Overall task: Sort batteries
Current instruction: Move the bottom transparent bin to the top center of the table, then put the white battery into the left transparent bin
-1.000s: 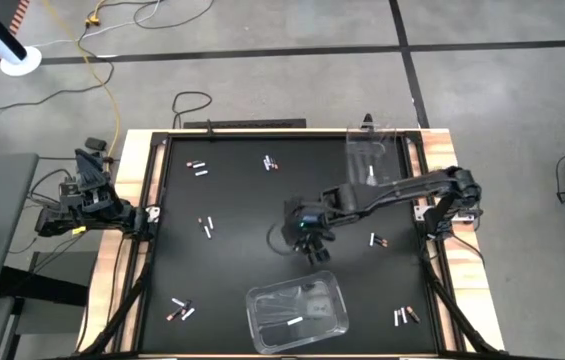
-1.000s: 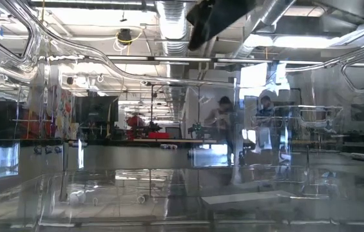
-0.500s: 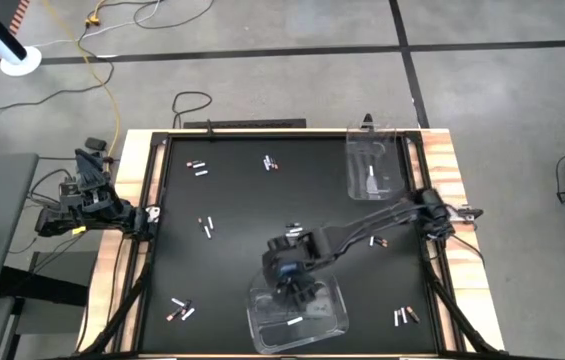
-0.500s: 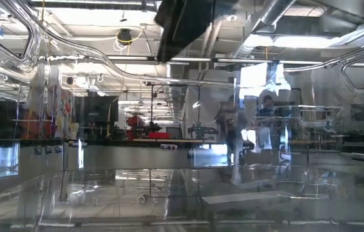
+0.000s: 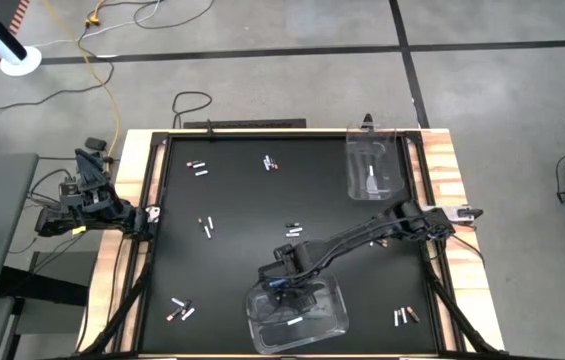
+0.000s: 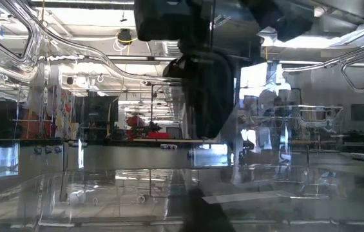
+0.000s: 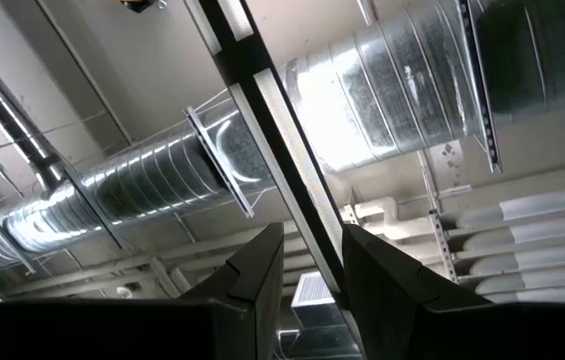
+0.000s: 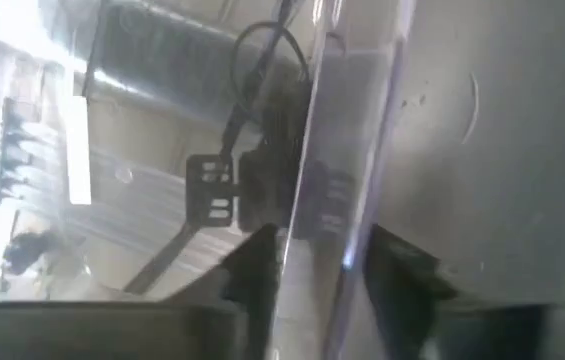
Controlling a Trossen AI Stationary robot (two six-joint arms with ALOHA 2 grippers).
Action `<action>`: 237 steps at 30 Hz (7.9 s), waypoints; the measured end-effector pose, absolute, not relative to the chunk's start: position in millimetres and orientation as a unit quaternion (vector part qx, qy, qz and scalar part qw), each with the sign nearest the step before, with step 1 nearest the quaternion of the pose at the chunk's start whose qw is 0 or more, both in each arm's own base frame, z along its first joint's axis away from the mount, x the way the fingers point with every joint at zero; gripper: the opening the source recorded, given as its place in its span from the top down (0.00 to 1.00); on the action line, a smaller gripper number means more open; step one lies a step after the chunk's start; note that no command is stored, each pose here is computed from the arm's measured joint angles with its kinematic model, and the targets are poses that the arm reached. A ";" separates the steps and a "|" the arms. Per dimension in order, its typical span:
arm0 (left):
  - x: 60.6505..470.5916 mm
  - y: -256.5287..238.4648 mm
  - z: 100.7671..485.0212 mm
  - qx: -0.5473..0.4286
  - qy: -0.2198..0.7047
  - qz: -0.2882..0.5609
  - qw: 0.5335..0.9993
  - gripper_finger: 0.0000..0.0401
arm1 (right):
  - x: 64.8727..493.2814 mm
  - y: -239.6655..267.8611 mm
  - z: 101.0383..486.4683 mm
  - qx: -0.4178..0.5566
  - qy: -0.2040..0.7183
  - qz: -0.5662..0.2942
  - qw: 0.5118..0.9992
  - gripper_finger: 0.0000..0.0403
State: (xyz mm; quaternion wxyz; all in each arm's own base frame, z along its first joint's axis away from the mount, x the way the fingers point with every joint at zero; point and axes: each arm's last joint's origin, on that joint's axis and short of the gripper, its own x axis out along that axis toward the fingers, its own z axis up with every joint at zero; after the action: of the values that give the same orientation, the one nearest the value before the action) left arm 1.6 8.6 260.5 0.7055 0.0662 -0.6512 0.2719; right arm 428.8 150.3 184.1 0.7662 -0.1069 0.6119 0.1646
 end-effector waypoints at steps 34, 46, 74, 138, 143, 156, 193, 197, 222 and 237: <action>1.6 8.6 260.5 0.066 -0.651 0.272 0.706 0.75 | 357.4 -183.4 307.8 0.304 0.463 -0.297 0.778 1.00; 1.6 8.6 260.5 0.066 -0.651 0.272 0.706 0.75 | 320.8 -233.6 236.5 0.444 0.432 -0.403 0.674 0.99; 1.6 8.6 260.5 0.066 -0.651 0.272 0.706 0.75 | 327.1 -195.3 225.2 0.483 0.428 -0.522 0.558 0.99; 1.5 8.6 260.5 0.066 -0.651 0.272 0.705 0.75 | 288.6 -160.7 353.5 0.317 0.432 -0.461 0.708 0.83; 1.6 8.6 260.4 0.066 -0.651 0.272 0.706 0.75 | 259.7 -131.0 391.3 0.278 0.389 -0.466 0.744 0.83; 8.7 9.6 259.9 -0.004 -0.644 0.220 0.733 0.75 | 206.9 -55.5 352.9 0.294 0.376 -0.469 0.743 0.83; 82.7 13.6 221.9 -0.291 -0.139 0.196 0.926 0.75 | 216.8 9.3 290.6 0.375 0.312 -0.424 0.763 0.83; 79.8 14.0 235.3 -0.291 -0.095 0.218 0.927 0.75 | 216.8 8.9 290.6 0.375 0.311 -0.425 0.763 0.83; 83.8 28.0 341.2 -0.158 0.137 0.363 0.908 0.99 | 215.0 27.7 290.4 0.347 0.336 -0.386 0.786 0.83; 121.7 51.3 324.9 -0.175 0.247 0.345 0.888 1.00 | 202.2 64.6 286.0 0.324 0.460 -0.259 0.785 0.83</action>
State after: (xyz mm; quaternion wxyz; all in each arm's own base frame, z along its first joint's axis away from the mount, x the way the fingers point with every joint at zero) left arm 121.7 51.3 324.9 0.8884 -0.1754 0.2473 0.3446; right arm 202.2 64.6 286.0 0.7850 0.3242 0.4598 -0.2594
